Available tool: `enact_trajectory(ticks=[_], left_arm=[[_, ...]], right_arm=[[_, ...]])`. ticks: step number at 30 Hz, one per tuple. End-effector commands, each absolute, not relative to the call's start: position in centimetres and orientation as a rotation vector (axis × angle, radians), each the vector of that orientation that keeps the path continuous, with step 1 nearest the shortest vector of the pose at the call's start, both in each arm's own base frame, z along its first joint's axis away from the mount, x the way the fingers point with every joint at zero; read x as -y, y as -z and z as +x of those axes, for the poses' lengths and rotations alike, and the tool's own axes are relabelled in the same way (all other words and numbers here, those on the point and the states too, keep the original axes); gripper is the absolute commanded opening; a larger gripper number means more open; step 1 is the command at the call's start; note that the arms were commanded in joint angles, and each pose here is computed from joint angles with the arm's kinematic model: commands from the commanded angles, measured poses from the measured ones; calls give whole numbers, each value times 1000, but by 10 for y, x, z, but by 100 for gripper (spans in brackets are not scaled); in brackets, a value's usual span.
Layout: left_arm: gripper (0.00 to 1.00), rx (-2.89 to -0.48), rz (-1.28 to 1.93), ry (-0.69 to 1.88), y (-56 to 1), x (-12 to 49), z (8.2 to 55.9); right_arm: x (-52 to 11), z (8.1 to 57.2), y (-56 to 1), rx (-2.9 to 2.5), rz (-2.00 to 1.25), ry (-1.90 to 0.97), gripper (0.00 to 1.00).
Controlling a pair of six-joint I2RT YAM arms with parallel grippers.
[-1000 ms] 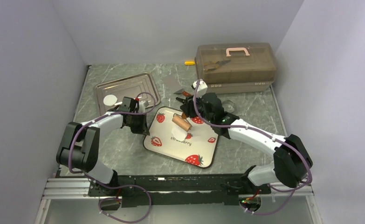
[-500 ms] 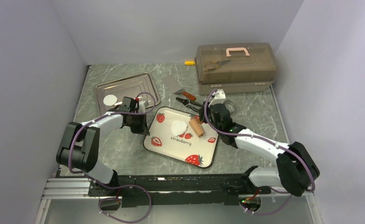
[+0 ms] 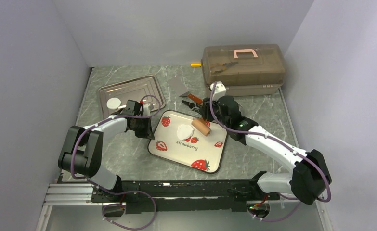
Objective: Roll out the dumpling wrappers from the dough
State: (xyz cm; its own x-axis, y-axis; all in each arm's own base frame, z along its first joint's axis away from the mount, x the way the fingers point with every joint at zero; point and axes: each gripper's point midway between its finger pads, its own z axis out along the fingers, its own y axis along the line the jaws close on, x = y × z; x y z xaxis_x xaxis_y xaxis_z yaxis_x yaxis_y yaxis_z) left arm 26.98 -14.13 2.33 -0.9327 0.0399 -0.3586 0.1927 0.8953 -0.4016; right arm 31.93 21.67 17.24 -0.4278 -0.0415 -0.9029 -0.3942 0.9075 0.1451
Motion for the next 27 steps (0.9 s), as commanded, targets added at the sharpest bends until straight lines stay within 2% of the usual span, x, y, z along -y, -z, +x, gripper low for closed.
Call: enact_trajectory(ticks=[1,5,9,17,24,27], left_arm=[[0,-2691,155,550,-24,131,279],[0,-2677,157,548,-27,131,279],[0,-2675,161,550,-27,131,279],[0,-2679,162,560,-26,132,279],[0,-2693,157,563,-23,132,278],[0,-2688,159,561,-24,132,278]], right_arm=[[-279,333,-248,-1750,-465,-666,0],[-307,335,-211,-1799,-548,-765,0],[-313,322,-149,-1927,-584,-787,0],[-298,255,-63,-2139,-652,-736,0],[-310,238,-97,-2078,-699,-787,0],[-320,247,-136,-1986,-735,-801,0]])
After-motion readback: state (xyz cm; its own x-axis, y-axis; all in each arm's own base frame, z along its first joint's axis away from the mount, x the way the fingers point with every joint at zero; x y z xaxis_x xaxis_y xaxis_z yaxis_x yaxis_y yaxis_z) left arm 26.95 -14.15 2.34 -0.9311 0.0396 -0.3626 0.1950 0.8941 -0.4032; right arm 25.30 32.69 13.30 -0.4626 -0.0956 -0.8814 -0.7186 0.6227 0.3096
